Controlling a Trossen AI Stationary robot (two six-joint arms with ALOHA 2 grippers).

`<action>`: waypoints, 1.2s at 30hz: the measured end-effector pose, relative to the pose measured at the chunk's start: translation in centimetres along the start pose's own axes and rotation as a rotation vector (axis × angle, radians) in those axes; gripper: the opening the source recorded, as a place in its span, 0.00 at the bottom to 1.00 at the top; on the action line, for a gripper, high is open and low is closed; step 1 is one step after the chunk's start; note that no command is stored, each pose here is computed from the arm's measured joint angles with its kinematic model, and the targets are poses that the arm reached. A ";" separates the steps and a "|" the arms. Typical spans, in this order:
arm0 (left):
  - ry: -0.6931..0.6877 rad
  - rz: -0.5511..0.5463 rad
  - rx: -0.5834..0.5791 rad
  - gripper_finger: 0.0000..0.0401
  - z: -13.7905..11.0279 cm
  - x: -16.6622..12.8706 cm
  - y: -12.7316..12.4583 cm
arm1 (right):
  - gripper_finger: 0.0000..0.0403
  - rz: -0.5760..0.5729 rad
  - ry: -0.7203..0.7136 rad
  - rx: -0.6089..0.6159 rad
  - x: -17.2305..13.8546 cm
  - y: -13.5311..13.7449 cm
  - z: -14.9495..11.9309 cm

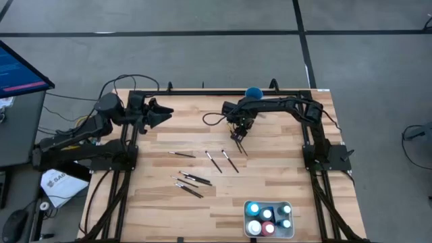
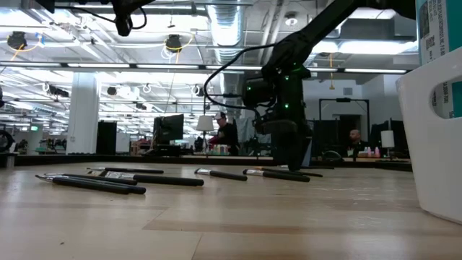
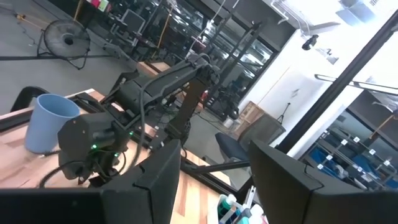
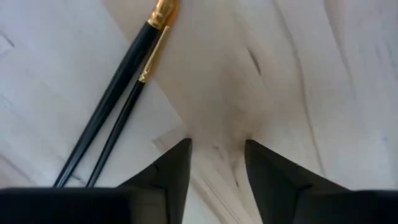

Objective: Pick & Place Paint Supplies
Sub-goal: Put the silver paintbrush into the blue cup, then put the orange paintbrush into the blue cup

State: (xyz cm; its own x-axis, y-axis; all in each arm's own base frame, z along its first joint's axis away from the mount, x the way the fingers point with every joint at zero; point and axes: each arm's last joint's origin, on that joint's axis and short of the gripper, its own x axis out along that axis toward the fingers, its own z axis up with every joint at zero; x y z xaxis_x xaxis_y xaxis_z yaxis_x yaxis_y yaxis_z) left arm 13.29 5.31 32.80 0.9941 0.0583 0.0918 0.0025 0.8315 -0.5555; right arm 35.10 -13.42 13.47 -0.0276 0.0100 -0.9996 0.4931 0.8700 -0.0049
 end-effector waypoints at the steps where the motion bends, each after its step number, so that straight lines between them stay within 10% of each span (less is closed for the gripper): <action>1: 0.003 -0.004 0.000 0.45 0.0 0.0 0.0 | 0.31 0.004 -0.003 0.000 -0.1 0.0 0.0; 15: 0.011 -0.012 0.002 0.45 0.0 0.0 0.0 | 0.19 0.038 -0.187 0.000 -7.2 0.5 -2.0; 36: 0.015 0.059 0.051 0.43 -0.3 0.1 0.5 | 0.00 -0.111 -0.155 -0.103 -10.0 -0.1 -4.5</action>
State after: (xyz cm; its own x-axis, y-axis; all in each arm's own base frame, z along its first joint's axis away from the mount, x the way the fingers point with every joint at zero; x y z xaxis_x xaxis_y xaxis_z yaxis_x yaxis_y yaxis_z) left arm 13.47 5.54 32.30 0.9939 0.0996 0.0475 -0.0609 0.8539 -0.5168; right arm 31.44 -11.37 23.59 0.0611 -0.1582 -0.9855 0.4031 0.9072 -0.1206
